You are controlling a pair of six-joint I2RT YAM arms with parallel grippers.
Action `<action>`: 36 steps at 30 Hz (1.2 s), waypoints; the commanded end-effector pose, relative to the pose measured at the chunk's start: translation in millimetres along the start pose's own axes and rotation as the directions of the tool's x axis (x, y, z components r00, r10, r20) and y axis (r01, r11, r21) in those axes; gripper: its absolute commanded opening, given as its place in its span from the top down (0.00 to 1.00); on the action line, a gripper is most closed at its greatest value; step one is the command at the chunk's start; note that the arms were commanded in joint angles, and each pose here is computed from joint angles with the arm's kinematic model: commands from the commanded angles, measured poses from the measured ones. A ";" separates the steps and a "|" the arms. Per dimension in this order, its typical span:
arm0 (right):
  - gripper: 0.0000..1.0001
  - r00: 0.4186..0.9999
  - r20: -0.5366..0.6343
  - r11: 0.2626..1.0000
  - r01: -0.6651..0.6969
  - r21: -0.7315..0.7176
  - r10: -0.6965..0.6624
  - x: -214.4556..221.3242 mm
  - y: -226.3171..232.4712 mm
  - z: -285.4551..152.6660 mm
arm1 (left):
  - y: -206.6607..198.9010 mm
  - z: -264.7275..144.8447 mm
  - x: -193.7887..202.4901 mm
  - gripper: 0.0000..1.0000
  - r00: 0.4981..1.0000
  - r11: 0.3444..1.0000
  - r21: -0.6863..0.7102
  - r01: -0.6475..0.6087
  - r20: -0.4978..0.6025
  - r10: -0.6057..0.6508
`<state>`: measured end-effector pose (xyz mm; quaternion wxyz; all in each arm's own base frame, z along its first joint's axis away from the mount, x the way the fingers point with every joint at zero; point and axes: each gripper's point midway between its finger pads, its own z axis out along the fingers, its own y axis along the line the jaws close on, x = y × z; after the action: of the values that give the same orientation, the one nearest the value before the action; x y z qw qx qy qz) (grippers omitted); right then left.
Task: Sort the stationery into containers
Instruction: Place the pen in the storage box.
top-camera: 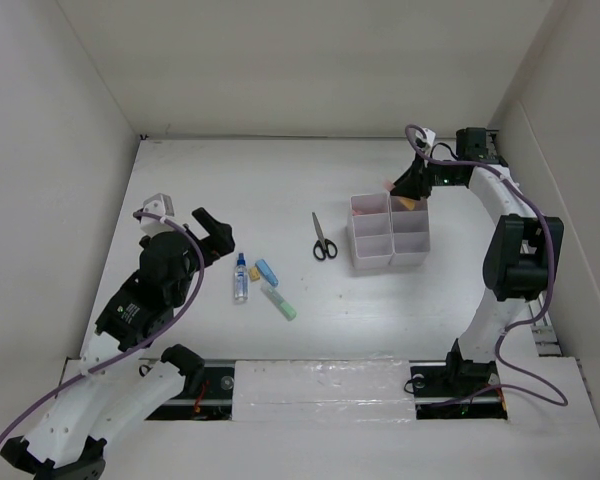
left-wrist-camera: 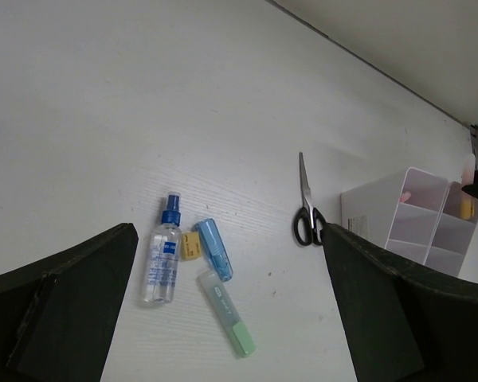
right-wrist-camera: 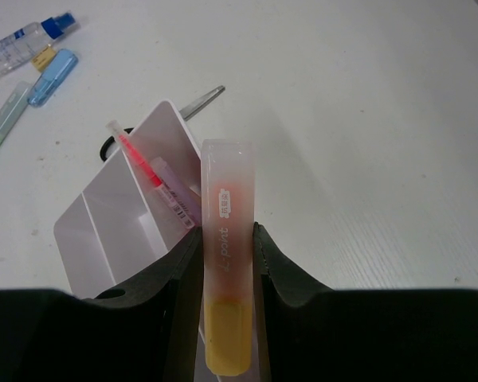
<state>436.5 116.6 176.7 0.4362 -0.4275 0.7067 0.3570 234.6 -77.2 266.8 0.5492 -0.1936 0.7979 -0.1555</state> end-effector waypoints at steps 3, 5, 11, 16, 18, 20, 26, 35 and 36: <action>1.00 0.998 0.026 0.999 0.051 0.019 -0.051 -8.7 -5.5 -5.7 | -8.6 0.1 -5.5 0.00 1.000 0.999 0.037 0.001 0.017 -0.001; 1.00 0.999 0.018 0.998 0.050 0.026 -0.051 -7.5 -6.9 -6.1 | -9.5 -0.1 -4.5 0.00 1.000 0.999 0.044 -0.009 0.011 0.008; 0.96 0.999 0.006 0.999 0.031 0.033 -0.032 -2.6 -7.0 -5.8 | -11.0 0.0 -6.1 0.00 1.000 0.999 0.049 -0.005 0.017 0.004; 0.95 0.999 0.028 0.999 0.045 0.019 -0.046 -7.2 1.4 -7.3 | -11.9 -0.2 -5.1 0.00 1.000 0.998 0.057 -0.014 0.012 0.013; 0.95 0.998 0.023 0.998 0.053 0.031 -0.054 -6.6 0.9 -8.2 | -13.1 -0.5 -4.1 0.00 1.000 0.998 0.064 -0.014 0.007 0.014; 0.94 0.999 0.023 0.999 0.043 0.031 -0.043 -6.6 1.3 -8.2 | -13.1 -0.5 -4.1 0.00 1.000 0.998 0.064 -0.014 0.007 0.014; 0.94 0.998 0.026 0.998 0.051 0.034 -0.052 -9.8 2.4 -9.7 | -13.2 -2.5 -5.7 0.00 1.000 0.998 0.069 -0.010 0.013 0.009; 0.93 0.999 0.013 0.998 0.041 0.049 -0.042 -10.2 5.1 -13.0 | -14.7 -2.4 -7.4 0.00 1.000 0.997 0.074 -0.007 0.019 0.005; 0.94 0.999 0.004 0.998 0.036 0.048 -0.036 -9.9 6.7 -9.7 | -14.7 -2.4 -7.4 0.00 1.000 0.997 0.074 -0.007 0.019 0.005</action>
<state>436.1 109.9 168.5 0.4402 -0.4236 0.7160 0.3378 234.5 -84.4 270.0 0.5498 -0.1758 0.7987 -0.1701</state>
